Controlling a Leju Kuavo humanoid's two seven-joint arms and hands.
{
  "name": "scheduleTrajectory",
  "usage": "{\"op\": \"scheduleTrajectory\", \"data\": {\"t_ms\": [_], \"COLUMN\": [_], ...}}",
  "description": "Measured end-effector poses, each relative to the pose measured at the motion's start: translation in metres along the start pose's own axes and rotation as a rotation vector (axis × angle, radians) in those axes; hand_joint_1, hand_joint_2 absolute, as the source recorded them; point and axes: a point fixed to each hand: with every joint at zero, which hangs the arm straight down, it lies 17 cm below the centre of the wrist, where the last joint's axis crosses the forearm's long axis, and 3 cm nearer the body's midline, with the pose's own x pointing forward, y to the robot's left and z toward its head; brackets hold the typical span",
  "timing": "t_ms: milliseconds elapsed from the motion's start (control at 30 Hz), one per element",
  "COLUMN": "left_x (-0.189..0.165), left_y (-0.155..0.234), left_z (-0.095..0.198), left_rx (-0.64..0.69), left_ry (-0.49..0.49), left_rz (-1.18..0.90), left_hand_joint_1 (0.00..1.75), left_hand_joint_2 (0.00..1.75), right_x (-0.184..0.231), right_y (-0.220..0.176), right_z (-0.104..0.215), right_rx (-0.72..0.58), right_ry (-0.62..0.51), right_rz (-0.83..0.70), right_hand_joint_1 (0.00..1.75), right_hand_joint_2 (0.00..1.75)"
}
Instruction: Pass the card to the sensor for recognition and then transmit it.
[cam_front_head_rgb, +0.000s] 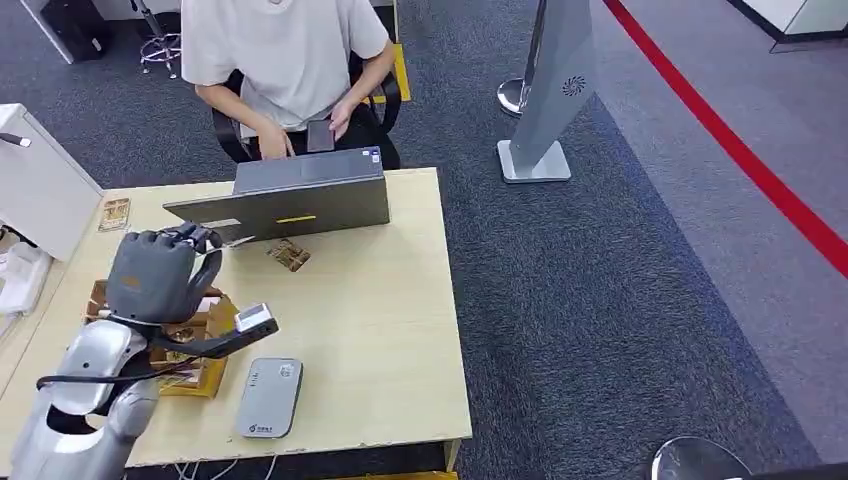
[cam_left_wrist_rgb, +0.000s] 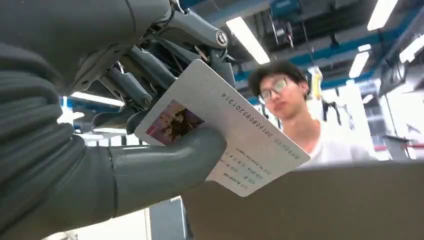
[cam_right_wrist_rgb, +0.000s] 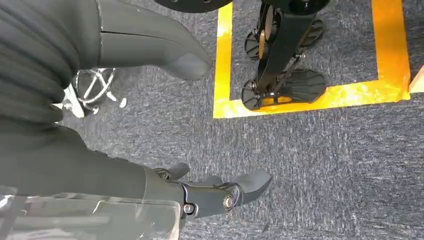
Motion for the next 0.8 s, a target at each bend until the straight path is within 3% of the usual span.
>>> {"op": "scheduleTrajectory", "data": {"t_ms": [800], "left_x": [0.048], "left_y": [-0.088], "left_z": [0.092], "left_rx": [-0.284], "left_ry": [-0.046], "left_rz": [0.117], "left_hand_joint_1": [1.75], "left_hand_joint_2": [1.75], "right_x": [-0.006], "right_y": [-0.001], "right_z": [0.001], "right_rx": [-0.004], "right_ry": [0.014], "right_rz": [-0.015], "right_hand_joint_1": [0.0], "right_hand_joint_2": [1.75]}}
